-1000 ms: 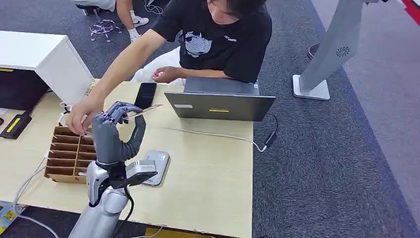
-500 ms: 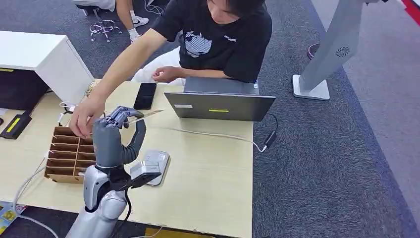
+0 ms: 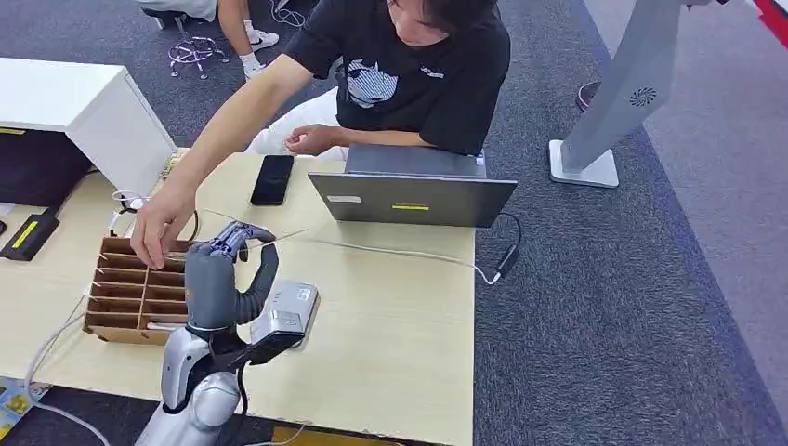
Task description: Pass the card to the sensor for recognition and then transmit it.
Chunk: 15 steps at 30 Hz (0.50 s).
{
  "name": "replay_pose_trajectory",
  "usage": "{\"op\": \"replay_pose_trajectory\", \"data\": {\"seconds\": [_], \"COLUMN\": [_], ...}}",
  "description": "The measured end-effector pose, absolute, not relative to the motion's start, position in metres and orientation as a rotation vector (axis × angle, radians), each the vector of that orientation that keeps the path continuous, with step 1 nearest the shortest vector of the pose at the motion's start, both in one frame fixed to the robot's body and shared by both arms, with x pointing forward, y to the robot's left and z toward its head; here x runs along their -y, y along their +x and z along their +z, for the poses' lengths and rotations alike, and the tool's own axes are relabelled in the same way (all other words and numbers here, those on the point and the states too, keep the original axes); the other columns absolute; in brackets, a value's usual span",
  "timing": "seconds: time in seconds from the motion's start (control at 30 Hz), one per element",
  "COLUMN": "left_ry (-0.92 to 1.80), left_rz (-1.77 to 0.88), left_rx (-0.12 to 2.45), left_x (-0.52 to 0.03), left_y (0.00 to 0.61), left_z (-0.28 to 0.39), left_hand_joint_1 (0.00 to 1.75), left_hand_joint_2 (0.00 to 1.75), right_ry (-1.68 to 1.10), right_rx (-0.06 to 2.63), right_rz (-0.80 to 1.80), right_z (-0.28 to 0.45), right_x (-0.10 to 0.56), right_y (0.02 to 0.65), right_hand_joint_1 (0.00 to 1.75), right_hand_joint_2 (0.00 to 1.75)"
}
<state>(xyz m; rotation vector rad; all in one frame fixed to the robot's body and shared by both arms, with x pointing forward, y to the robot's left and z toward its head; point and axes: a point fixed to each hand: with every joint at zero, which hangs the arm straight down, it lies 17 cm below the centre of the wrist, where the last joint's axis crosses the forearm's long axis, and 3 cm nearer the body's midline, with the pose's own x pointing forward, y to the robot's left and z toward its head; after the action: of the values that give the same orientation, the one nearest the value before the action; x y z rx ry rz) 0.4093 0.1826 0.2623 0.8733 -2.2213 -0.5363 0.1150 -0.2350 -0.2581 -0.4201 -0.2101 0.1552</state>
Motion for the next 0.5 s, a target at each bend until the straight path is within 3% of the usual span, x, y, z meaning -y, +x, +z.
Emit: {"op": "replay_pose_trajectory", "data": {"seconds": [0.23, 0.3, 0.5], "left_ry": [0.820, 0.805, 0.831], "left_rz": [-0.531, -0.451, -0.421], "left_rx": [2.162, 2.034, 1.974], "left_x": [-0.186, -0.222, -0.242], "left_y": [0.410, 0.416, 0.415], "left_z": [0.238, 0.198, 0.181], "left_hand_joint_1": [1.75, 1.75, 1.75], "left_hand_joint_2": [1.75, 1.75, 1.75], "right_ry": [-0.419, -0.424, -0.425], "right_rx": [0.209, 0.214, 0.213], "right_rz": [0.155, 0.143, 0.144], "right_z": [-0.258, -0.258, -0.258], "right_x": [0.234, 0.233, 0.233], "right_y": [0.114, 0.113, 0.112], "right_hand_joint_1": [0.00, 0.00, 0.00], "right_hand_joint_2": [1.75, 1.75, 1.75]}}
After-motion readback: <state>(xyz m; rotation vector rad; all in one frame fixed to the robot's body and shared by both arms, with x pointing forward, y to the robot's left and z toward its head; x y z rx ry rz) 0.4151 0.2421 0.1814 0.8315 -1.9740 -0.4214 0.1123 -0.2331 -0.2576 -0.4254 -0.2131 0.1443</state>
